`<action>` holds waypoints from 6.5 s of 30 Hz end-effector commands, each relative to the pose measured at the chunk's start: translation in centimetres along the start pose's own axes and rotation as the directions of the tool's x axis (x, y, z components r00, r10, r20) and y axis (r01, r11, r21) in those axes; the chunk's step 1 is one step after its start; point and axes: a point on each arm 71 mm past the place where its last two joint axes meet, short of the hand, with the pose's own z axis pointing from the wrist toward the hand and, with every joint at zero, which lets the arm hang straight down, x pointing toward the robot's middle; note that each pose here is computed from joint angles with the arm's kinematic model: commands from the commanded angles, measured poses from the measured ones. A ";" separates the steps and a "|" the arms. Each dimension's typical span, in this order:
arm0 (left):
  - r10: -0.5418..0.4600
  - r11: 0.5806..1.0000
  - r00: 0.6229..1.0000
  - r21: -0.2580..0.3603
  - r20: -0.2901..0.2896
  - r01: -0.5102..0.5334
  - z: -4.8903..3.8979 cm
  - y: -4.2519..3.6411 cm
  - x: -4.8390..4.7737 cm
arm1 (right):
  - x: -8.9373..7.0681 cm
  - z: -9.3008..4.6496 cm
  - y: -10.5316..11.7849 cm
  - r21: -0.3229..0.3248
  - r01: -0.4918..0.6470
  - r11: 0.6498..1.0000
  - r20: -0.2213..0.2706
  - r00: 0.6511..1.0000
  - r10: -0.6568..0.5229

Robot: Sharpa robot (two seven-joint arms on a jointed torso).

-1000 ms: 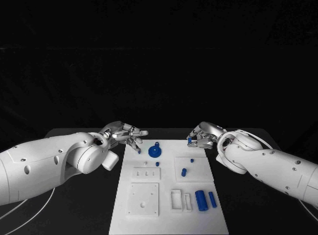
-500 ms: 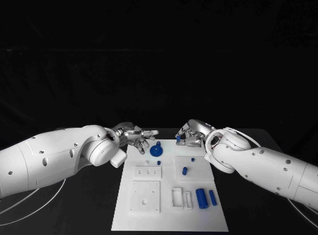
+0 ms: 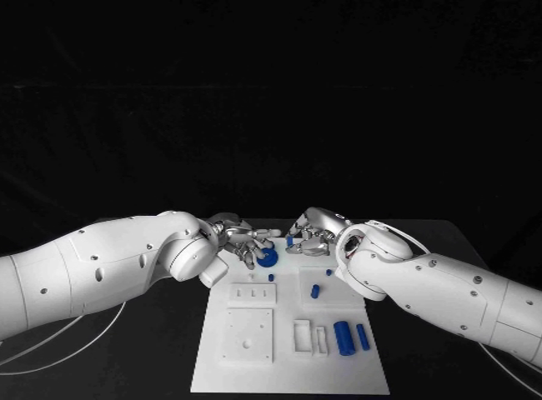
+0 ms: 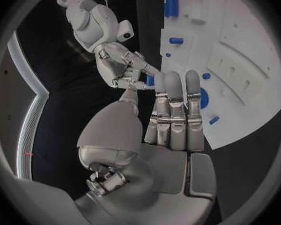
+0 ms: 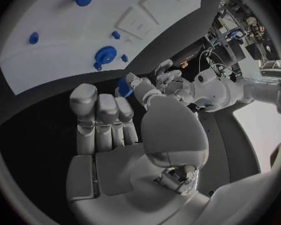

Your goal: Assemble the parts on the task board

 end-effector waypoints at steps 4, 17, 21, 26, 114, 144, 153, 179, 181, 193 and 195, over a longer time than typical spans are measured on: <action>0.054 0.997 0.998 -0.051 0.027 -0.053 0.24 -0.22 0.43 | 0.5 -0.1 0.8 -0.015 0.037 0.999 -0.019 0.999 -0.037; 0.090 0.994 0.996 -0.058 0.028 -0.088 0.40 -0.61 1.05 | 1.0 -0.1 2.0 -0.042 0.037 0.998 -0.036 0.999 -0.039; 0.103 0.993 0.994 -0.058 0.030 -0.101 0.44 -0.68 1.12 | 1.1 0.0 2.2 -0.046 0.036 0.998 -0.039 0.999 -0.038; 0.112 0.992 0.993 -0.057 0.020 -0.111 0.48 -0.78 1.32 | 1.4 0.1 2.5 -0.052 0.035 0.998 -0.047 0.998 -0.038; 0.126 0.990 0.991 -0.052 -0.033 -0.128 0.69 -0.73 1.90 | 2.9 -0.7 1.0 -0.033 0.026 0.999 -0.088 0.996 -0.028; 0.322 0.938 0.947 -0.142 0.011 -0.317 1.25 1.15 1.26 | -7.0 -2.6 -5.6 0.071 -0.162 0.984 0.182 0.972 0.147; 0.361 0.920 0.933 -0.167 0.004 -0.355 1.86 2.09 1.64 | -8.9 -2.5 -6.4 0.087 -0.190 0.978 0.232 0.959 0.166; 0.440 0.884 0.897 -0.195 0.038 -0.425 2.12 5.54 3.15 | -9.2 -2.5 -6.7 0.095 -0.201 0.975 0.241 0.955 0.173; 0.439 0.883 0.898 -0.202 0.032 -0.425 2.11 5.91 3.20 | -9.2 -2.5 -6.7 0.096 -0.201 0.975 0.241 0.955 0.174; 0.444 0.870 0.896 -0.238 -0.007 -0.432 1.88 7.23 2.92 | -9.2 -2.5 -6.8 0.101 -0.202 0.974 0.238 0.956 0.173; 0.444 0.868 0.896 -0.240 -0.010 -0.434 1.86 7.31 2.89 | -9.2 -2.5 -6.8 0.101 -0.202 0.974 0.238 0.956 0.173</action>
